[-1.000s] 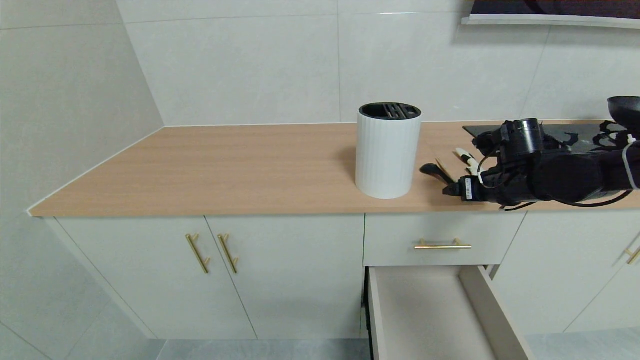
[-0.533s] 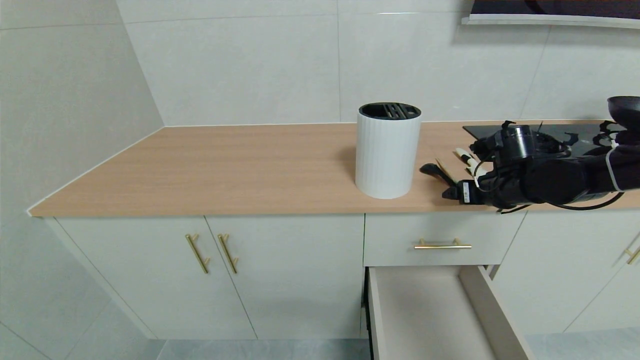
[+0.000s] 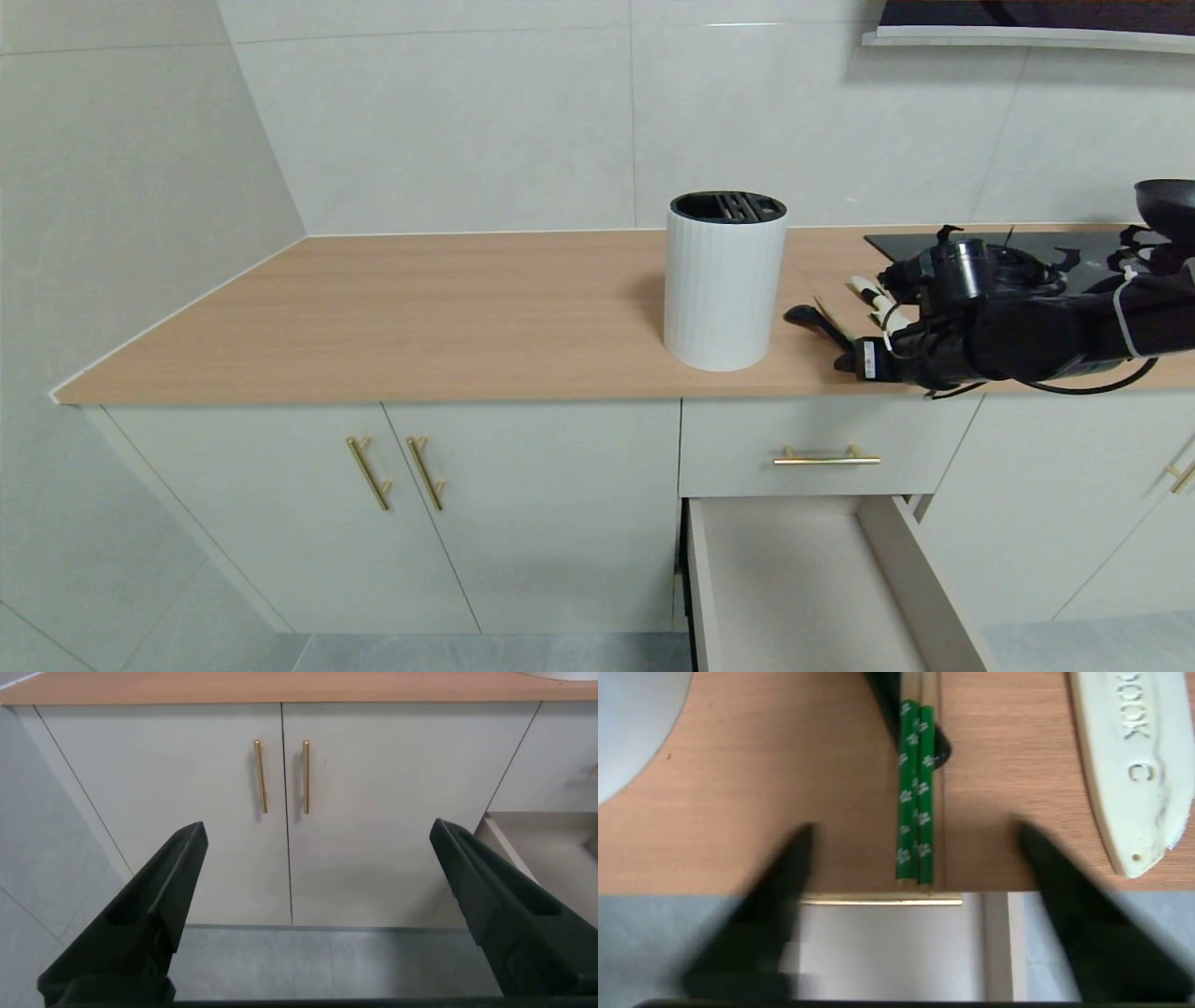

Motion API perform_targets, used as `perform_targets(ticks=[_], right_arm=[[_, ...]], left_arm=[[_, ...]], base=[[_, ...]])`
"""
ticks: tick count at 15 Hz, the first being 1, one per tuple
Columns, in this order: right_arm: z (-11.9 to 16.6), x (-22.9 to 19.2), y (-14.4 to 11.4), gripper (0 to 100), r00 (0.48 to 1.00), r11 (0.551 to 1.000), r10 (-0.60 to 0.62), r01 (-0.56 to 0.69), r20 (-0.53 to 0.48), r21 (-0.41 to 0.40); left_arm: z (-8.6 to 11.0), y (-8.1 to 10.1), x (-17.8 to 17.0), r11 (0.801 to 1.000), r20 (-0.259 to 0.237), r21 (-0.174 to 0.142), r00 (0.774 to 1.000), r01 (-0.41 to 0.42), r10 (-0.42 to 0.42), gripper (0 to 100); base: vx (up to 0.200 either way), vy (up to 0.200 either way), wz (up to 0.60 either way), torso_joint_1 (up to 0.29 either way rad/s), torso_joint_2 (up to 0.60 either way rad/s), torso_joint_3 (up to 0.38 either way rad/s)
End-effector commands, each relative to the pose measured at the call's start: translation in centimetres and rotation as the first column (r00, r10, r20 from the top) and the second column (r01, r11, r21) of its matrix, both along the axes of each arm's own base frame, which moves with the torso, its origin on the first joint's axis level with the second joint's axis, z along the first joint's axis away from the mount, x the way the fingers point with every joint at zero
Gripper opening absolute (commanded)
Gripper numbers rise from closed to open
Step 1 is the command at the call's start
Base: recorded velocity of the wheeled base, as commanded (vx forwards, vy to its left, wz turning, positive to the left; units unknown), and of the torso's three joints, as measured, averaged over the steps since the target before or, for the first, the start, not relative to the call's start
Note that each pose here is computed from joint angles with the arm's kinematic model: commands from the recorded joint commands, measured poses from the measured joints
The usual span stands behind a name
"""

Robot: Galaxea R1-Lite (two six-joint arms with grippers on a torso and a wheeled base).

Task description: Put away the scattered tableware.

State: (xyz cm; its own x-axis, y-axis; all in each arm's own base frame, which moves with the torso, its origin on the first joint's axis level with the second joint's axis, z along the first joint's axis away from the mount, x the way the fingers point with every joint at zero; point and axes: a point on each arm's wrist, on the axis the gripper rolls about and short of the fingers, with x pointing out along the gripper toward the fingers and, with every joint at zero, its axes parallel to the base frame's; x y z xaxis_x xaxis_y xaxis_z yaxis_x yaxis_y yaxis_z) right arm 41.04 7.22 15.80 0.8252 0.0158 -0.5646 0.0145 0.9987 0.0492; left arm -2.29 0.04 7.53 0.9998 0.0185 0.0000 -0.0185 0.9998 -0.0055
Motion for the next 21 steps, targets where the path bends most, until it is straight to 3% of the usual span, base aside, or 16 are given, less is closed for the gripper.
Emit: perform_targets(ticks=[1, 7, 10, 15, 19, 21], right_arm=[[0.1, 0.1, -0.1, 0, 1.0, 1.0, -0.003, 0.003, 0.003, 0.003], [0.3, -0.1, 0.0, 0, 1.0, 1.0, -0.002, 0.002, 0.006, 0.004], [2.7, -2.0, -0.4, 0, 0.999, 1.0, -0.019, 0.018, 0.05, 0.007], [8.6, -13.0, -1.7, 0, 0.991, 0.998, 0.009, -0.018, 0.136, 0.066], [9.8, -18.6, -2.2, 0, 0.993, 0.989, 0.105, -0.109, 0.051, 0.098], [10.5, -21.7, -2.5, 0, 0.966, 0.951, 0.258, -0.251, -0.016, 0.182]], left_arm=[[0.0, 0.0, 0.0, 1.0, -0.002, -0.001, 1.0, -0.001, 0.001, 100], [0.0, 0.0, 0.0, 1.0, -0.002, -0.001, 1.0, -0.001, 0.001, 100], [0.0, 0.0, 0.0, 1.0, -0.002, -0.001, 1.0, -0.001, 0.001, 100], [0.0, 0.0, 0.0, 1.0, -0.002, -0.001, 1.0, -0.001, 0.001, 100], [0.0, 0.0, 0.0, 1.0, -0.002, -0.001, 1.0, -0.001, 0.001, 100], [0.0, 0.0, 0.0, 1.0, -0.002, -0.001, 1.0, -0.001, 0.001, 100]], base=[[0.0, 0.0, 0.0, 0.0, 0.0, 0.0], [0.0, 0.0, 0.0, 0.0, 0.0, 0.0], [0.0, 0.0, 0.0, 0.0, 0.0, 0.0], [0.0, 0.0, 0.0, 0.0, 0.0, 0.0], [0.0, 0.0, 0.0, 0.0, 0.0, 0.0], [0.0, 0.0, 0.0, 0.0, 0.0, 0.0]])
